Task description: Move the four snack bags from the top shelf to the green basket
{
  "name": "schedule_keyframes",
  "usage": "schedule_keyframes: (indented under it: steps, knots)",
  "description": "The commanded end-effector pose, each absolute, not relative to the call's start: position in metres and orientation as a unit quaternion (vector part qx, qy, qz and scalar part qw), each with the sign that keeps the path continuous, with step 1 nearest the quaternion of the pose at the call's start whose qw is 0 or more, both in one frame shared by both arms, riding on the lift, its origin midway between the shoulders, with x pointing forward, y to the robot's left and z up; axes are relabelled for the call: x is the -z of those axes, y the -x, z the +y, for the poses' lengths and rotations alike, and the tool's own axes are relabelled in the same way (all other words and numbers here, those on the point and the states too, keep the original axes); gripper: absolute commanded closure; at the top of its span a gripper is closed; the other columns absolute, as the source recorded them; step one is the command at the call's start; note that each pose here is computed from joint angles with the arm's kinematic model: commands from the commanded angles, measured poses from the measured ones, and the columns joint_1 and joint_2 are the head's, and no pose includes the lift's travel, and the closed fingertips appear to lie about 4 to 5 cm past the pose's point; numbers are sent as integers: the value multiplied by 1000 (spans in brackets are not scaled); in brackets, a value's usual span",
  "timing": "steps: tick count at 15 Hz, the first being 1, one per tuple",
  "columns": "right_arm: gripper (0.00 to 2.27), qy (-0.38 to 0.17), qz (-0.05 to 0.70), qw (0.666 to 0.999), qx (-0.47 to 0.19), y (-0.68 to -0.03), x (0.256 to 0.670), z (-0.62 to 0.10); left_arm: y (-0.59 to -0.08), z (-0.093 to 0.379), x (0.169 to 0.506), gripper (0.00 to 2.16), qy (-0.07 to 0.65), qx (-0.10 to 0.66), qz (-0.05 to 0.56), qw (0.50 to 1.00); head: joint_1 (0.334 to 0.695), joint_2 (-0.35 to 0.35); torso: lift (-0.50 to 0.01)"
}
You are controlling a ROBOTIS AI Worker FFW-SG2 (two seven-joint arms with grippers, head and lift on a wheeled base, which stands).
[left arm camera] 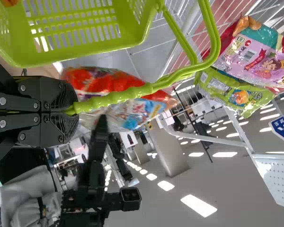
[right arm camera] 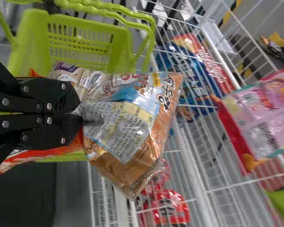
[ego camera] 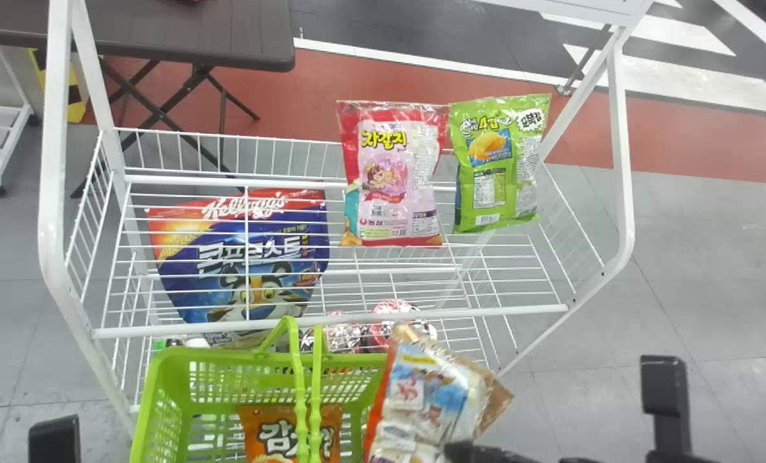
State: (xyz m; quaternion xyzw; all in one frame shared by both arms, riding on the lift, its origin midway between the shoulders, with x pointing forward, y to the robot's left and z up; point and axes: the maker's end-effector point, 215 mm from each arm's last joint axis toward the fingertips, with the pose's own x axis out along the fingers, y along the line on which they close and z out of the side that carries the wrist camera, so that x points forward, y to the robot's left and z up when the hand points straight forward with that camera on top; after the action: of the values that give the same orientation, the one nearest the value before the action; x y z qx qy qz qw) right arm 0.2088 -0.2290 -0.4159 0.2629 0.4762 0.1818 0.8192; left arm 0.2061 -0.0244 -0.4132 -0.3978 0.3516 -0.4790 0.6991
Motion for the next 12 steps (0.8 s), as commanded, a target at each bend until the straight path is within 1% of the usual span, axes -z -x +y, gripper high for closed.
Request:
schedule_keyframes:
  steps: [1,3,5,7,9,10,11,12]
  knots:
    - [2128,-287,504,788,-207,-194,439,-199,-206,-26,413,1366,398,480,352,698,695,-350,0]
    - [2128,-279,515,780,-220,-195,459,-179,-206,-25,413,1366,398,480,351,698,695,-350,0]
    - [2128,-263,514,782,-237,-204,474,-162,-203,-28,410,1362,397,484,350,697,695,-350,0]
    - [2125,-250,505,787,-249,-218,483,-151,-202,-30,408,1362,396,487,350,696,695,-350,0]
    - [2118,-249,509,782,-261,-221,488,-139,-199,-34,407,1366,394,490,351,694,695,-350,0]
    - [2017,-250,511,778,-267,-222,490,-133,-199,-35,408,1362,393,491,352,694,695,-350,0]
    - [1521,-250,512,776,-271,-222,491,-129,-199,-35,408,1362,392,491,351,694,695,-350,0]
    - [545,-248,507,779,-273,-225,491,-128,-199,-35,408,1362,392,491,351,694,695,-350,0]
